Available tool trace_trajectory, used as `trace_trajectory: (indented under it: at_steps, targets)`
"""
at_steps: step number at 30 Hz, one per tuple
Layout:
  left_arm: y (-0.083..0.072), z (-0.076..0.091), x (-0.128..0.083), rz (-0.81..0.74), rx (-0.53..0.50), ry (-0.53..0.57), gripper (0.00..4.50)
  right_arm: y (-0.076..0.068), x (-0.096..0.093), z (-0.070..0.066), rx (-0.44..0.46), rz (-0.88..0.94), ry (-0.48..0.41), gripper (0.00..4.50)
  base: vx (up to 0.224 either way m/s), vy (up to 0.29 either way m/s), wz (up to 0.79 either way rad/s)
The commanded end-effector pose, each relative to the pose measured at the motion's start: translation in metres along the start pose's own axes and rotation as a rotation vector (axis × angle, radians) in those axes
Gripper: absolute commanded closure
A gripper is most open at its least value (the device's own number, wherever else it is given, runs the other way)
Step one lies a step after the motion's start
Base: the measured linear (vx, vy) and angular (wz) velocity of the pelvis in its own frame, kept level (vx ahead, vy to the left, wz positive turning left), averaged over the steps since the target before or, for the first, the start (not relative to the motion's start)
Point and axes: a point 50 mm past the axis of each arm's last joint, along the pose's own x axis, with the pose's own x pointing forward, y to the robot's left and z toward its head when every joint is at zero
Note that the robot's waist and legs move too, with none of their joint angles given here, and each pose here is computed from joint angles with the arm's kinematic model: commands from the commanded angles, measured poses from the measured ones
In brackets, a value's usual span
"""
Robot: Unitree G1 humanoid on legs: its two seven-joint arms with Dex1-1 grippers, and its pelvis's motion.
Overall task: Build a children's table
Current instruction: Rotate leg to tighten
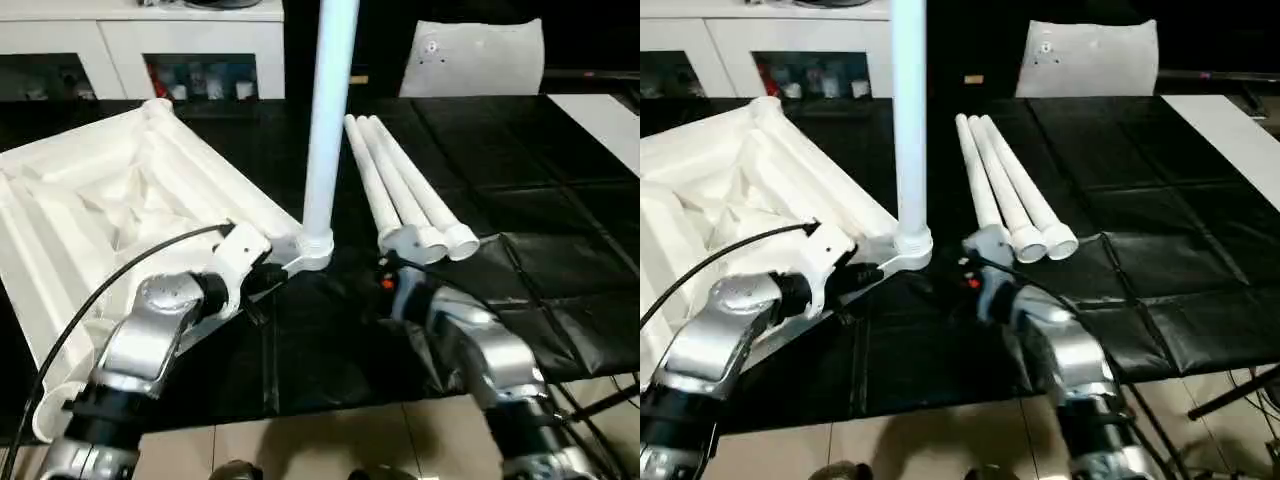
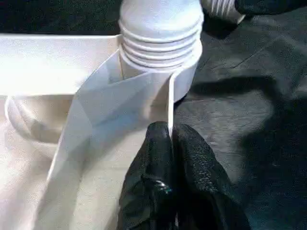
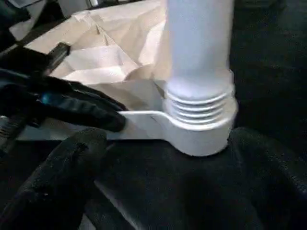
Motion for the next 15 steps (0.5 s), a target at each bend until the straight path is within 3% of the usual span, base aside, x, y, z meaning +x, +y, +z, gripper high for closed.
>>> trace_trajectory:
  at_steps: [1, 4, 6, 7, 10, 12, 15]
  targets:
    - [0.002, 0.028, -0.013, -0.001, 0.031, -0.131, 3.96, -0.002, -0.007, 0.010, 0.009, -0.007, -0.045, 0.00, 0.000, 0.000, 0.00]
    - [0.009, 0.024, -0.025, 0.038, 0.036, -0.105, 3.73, 0.003, -0.010, 0.012, 0.013, 0.002, -0.056, 0.00, 0.000, 0.000, 0.00]
    - [0.027, 0.021, -0.041, 0.152, 0.041, -0.065, 3.54, 0.010, -0.012, 0.010, 0.011, 0.017, -0.035, 0.00, 0.000, 0.000, 0.00]
    - [0.044, 0.020, -0.054, 0.275, 0.051, -0.028, 3.51, 0.015, -0.013, 0.007, 0.011, 0.023, -0.009, 0.00, 0.000, 0.000, 0.00]
    - [0.067, 0.019, -0.072, 0.443, 0.059, 0.025, 3.51, 0.021, -0.011, -0.001, 0.009, 0.016, 0.054, 0.00, 0.000, 0.000, 0.00]
    - [0.088, 0.017, -0.094, 0.619, 0.073, 0.090, 3.51, 0.029, -0.008, -0.011, 0.039, 0.030, 0.125, 0.00, 0.000, 0.000, 0.00]
    - [0.097, 0.012, -0.114, 0.716, 0.074, 0.154, 3.51, 0.034, -0.001, -0.016, 0.051, 0.017, 0.156, 0.00, 0.000, 0.000, 0.00]
